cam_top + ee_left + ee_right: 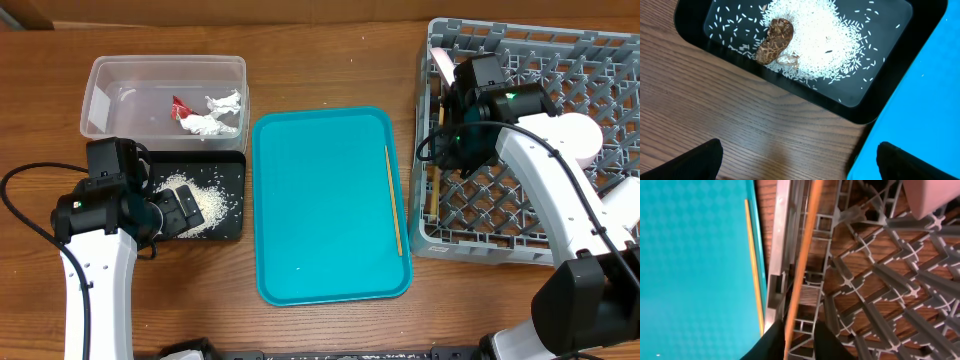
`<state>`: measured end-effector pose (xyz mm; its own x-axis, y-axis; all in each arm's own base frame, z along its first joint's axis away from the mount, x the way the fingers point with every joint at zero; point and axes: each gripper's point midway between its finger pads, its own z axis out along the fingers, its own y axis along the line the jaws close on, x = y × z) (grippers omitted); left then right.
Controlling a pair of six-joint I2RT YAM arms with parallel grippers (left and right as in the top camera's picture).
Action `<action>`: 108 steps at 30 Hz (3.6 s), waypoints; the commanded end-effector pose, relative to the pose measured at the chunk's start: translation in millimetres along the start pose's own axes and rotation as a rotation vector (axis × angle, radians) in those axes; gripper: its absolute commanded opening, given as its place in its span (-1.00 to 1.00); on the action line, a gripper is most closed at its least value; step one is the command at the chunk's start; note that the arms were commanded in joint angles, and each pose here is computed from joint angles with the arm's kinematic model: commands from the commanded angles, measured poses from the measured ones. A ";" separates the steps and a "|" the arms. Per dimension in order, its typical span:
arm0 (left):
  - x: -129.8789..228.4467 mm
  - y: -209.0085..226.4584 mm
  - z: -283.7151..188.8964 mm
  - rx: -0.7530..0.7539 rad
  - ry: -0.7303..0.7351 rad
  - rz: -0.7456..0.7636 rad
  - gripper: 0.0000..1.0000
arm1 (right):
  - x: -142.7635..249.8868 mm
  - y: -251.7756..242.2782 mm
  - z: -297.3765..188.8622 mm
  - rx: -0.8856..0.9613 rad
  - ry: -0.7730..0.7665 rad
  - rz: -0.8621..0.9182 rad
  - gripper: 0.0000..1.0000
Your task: Sort waste into correct bins and load items into the dishwasher
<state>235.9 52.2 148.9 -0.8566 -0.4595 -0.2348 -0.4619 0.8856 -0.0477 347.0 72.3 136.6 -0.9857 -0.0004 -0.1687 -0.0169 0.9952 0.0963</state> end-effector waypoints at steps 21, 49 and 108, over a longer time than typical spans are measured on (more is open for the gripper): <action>-1.7 1.4 -1.5 -0.003 -0.005 0.005 1.00 | 4.9 96.9 -9.0 -0.136 -0.040 -0.214 0.04; -1.5 1.6 -1.5 -0.004 -0.004 0.005 0.99 | 55.4 84.1 105.7 -0.073 0.148 -0.098 -0.01; -1.5 1.6 -1.5 -0.004 -0.004 0.005 1.00 | 90.1 81.1 136.4 0.033 0.157 -0.172 -0.67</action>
<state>235.9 52.2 148.9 -0.8566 -0.4595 -0.2348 -0.4619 0.8856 -0.0477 290.6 165.3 2.7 -0.9805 -0.1844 -0.0684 -0.1862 0.9823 0.0207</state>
